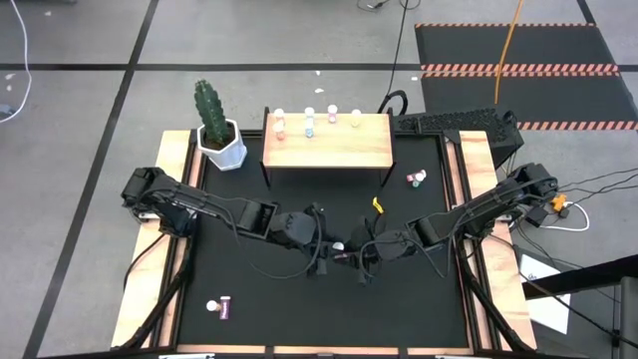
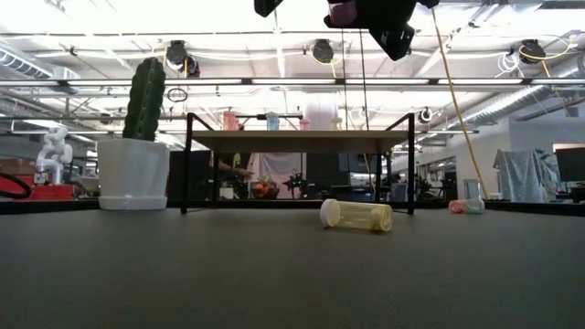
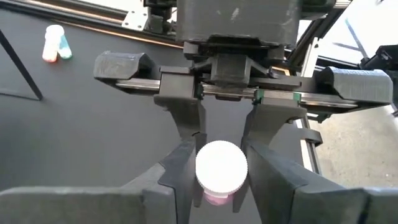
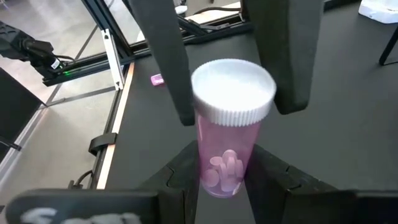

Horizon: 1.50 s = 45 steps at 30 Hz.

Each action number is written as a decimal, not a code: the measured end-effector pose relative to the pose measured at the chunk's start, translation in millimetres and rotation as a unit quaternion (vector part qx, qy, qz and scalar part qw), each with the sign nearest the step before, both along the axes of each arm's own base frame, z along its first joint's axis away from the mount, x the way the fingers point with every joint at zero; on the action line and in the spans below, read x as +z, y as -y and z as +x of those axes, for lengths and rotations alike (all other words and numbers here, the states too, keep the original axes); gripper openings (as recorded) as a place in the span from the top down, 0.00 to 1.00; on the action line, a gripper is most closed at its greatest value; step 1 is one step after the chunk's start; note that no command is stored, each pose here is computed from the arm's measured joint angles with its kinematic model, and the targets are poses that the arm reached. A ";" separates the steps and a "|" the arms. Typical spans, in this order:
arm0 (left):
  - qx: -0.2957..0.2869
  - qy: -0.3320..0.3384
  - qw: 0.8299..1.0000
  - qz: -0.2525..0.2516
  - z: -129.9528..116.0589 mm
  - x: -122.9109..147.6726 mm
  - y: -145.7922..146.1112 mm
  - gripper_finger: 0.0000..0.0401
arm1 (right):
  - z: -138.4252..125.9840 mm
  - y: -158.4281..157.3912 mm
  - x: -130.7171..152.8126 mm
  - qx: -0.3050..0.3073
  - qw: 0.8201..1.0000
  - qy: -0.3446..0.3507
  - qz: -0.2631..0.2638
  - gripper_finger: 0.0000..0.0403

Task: Pick and place medicine bottles onto shelf by color
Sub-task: Put the right pink pill bottle aligned with the other pink pill bottle on the shelf

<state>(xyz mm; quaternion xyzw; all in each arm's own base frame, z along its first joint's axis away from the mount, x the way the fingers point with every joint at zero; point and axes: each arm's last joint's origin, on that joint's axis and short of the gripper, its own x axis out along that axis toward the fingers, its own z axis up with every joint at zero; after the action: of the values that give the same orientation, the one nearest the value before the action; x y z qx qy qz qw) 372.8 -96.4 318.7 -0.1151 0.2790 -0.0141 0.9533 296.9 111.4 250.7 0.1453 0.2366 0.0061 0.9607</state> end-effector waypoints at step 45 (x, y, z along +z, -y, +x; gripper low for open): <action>0.127 0.024 0.991 0.016 13.1 19.1 -103.2 0.69 | -79.7 41.1 43.3 -0.157 0.983 -0.065 -0.068 0.46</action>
<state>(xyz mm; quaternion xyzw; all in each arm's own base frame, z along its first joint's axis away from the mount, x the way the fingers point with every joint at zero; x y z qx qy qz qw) 385.9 6.8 337.7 -0.1334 0.2392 0.1088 0.9556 217.1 70.3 294.0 0.1152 0.2729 -0.1704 0.9398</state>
